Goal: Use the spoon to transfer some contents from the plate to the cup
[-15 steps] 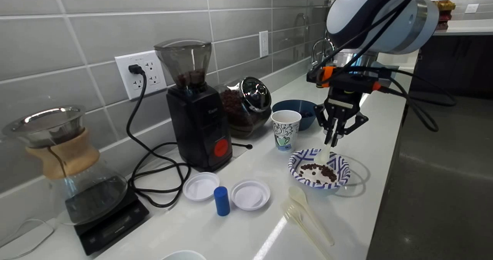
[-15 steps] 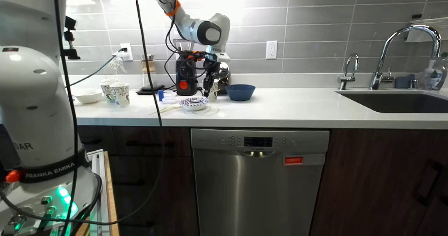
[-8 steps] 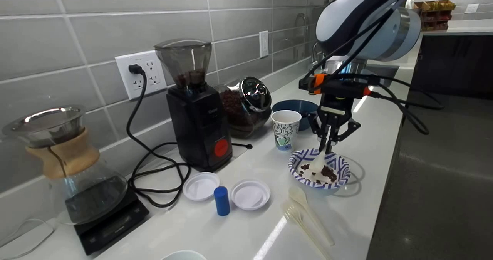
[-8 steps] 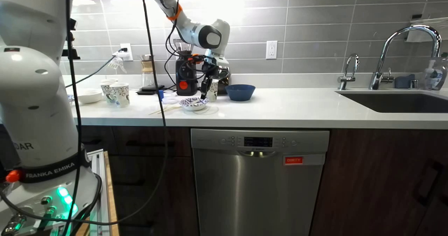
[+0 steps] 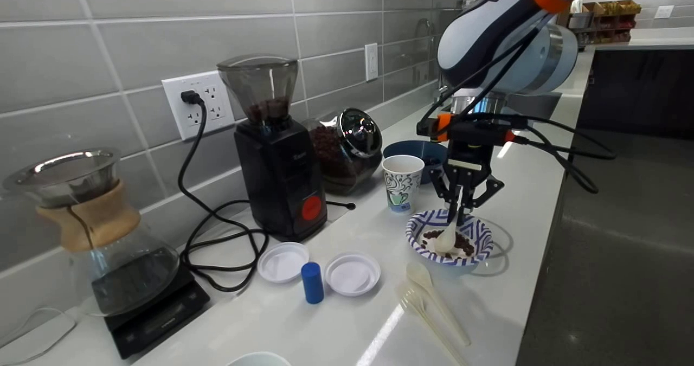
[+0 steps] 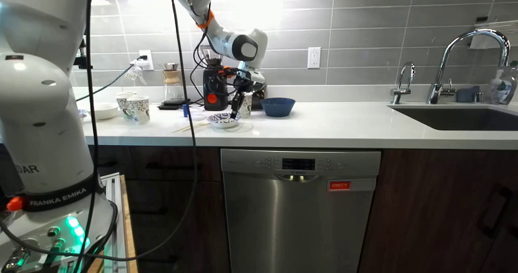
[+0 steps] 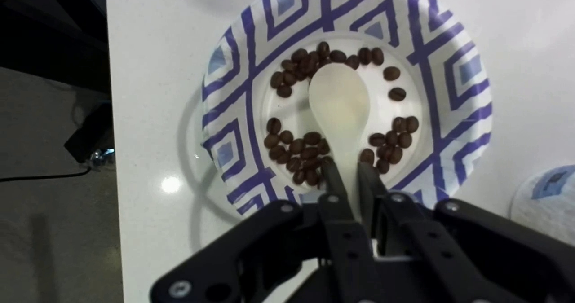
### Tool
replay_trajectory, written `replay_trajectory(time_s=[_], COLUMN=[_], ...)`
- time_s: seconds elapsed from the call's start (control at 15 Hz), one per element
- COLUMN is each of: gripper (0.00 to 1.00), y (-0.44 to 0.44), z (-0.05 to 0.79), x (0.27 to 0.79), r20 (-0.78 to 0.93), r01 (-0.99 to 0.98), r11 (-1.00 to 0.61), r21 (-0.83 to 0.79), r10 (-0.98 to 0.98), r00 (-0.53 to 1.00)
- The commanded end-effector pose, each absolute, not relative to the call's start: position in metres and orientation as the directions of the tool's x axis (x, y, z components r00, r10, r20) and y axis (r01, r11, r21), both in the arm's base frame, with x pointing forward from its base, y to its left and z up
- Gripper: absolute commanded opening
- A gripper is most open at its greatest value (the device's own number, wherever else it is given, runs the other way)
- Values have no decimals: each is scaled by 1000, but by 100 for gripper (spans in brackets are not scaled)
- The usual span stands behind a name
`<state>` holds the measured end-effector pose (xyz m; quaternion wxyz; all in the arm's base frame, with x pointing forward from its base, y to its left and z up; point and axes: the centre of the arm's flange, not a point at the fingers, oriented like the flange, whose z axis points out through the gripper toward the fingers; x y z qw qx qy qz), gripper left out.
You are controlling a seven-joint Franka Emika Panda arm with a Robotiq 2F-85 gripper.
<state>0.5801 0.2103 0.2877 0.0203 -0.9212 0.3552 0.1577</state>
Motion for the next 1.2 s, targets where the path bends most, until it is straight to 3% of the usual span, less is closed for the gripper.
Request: replay_trajectory(time_s=[0.0, 0.07, 0.13, 0.27, 0.8, 1.13], gripper=[3, 3, 39, 44, 100, 100], y=[216, 216, 217, 219, 219, 203], z=[283, 281, 281, 283, 344, 393], x=[593, 594, 594, 593, 564, 527], r20=[-333, -334, -344, -338, -262, -94], r01=[-654, -652, -645, -639, -475, -343], r11=[-752, -753, -759, -765, -876, -911], r21=[89, 90, 85, 85, 84, 228], r10=[-641, -639, -630, -625, -480, -371], r00=[692, 692, 696, 703, 837, 924])
